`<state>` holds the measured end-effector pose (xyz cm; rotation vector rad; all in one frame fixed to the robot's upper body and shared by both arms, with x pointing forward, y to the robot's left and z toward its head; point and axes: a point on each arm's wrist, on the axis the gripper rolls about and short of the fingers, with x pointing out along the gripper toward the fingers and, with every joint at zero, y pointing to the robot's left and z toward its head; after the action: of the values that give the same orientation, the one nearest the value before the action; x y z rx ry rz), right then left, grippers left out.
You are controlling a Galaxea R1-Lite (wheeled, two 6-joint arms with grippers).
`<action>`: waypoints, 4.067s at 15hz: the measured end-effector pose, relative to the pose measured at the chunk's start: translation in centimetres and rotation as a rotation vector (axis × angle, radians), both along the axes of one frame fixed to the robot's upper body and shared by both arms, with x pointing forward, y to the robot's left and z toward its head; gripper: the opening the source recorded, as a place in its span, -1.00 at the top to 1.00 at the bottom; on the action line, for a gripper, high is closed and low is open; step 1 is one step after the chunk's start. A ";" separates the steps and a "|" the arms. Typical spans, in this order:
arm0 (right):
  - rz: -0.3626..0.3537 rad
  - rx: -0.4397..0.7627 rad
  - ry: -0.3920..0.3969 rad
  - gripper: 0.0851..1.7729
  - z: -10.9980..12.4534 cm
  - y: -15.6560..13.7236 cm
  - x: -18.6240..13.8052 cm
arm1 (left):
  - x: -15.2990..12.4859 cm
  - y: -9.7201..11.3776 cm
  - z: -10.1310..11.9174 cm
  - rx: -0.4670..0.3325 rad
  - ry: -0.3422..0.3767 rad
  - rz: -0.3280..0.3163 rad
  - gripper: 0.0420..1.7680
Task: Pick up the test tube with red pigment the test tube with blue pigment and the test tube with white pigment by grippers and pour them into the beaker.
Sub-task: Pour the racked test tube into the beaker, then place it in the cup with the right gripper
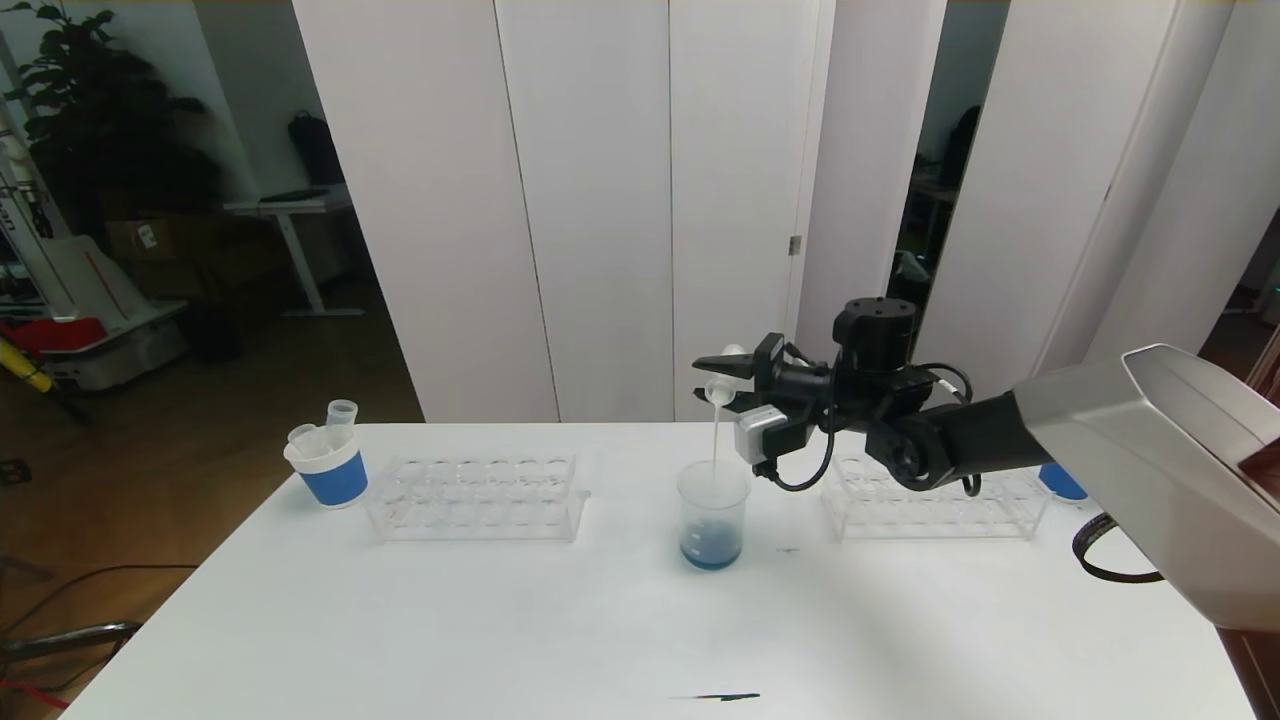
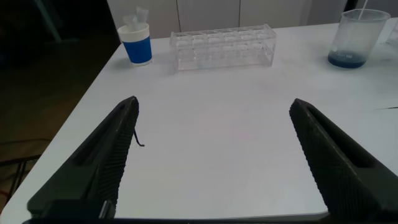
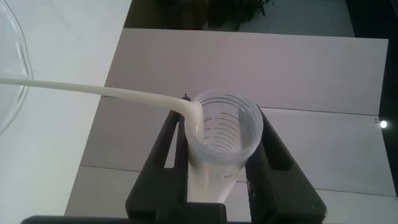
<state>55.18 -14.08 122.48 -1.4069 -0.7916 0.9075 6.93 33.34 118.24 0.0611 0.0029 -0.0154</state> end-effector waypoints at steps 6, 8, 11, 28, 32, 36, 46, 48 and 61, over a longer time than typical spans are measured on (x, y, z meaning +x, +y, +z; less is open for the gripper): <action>0.008 -0.004 -0.028 0.40 0.2 0.4 0.1 | 0.0 0.0 0.0 0.000 0.000 0.000 -0.96; 0.009 -0.014 -0.051 0.40 0.2 0.4 0.1 | 0.0 0.0 0.0 0.000 0.000 0.000 -0.96; 0.007 -0.029 -0.089 0.40 0.3 0.2 0.3 | 0.0 0.0 0.0 0.000 0.000 0.000 -0.96; 0.088 -0.091 -0.342 0.40 1.8 0.9 0.9 | 0.0 0.0 0.0 0.000 0.000 0.000 -0.96; 0.093 -0.083 -0.336 0.40 1.8 1.2 0.8 | 0.0 0.0 0.0 0.000 0.000 0.001 -0.96; 0.068 -0.063 -0.312 0.40 2.7 1.3 0.5 | 0.0 0.0 0.0 0.000 0.000 0.000 -0.96; -0.474 0.310 -0.134 0.40 12.7 0.4 -1.6 | 0.0 0.0 0.0 0.000 0.000 0.000 -0.96; -0.518 0.419 -0.048 0.40 13.5 0.1 -2.3 | 0.0 0.0 0.0 0.000 0.000 0.000 -0.96; -1.011 1.515 0.588 0.40 10.3 -4.9 -6.0 | 0.0 0.0 0.0 0.000 0.000 0.000 -0.96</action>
<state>49.20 -18.95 132.79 -0.0203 -0.0745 -0.2055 6.93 33.34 118.23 0.0611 0.0031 -0.0154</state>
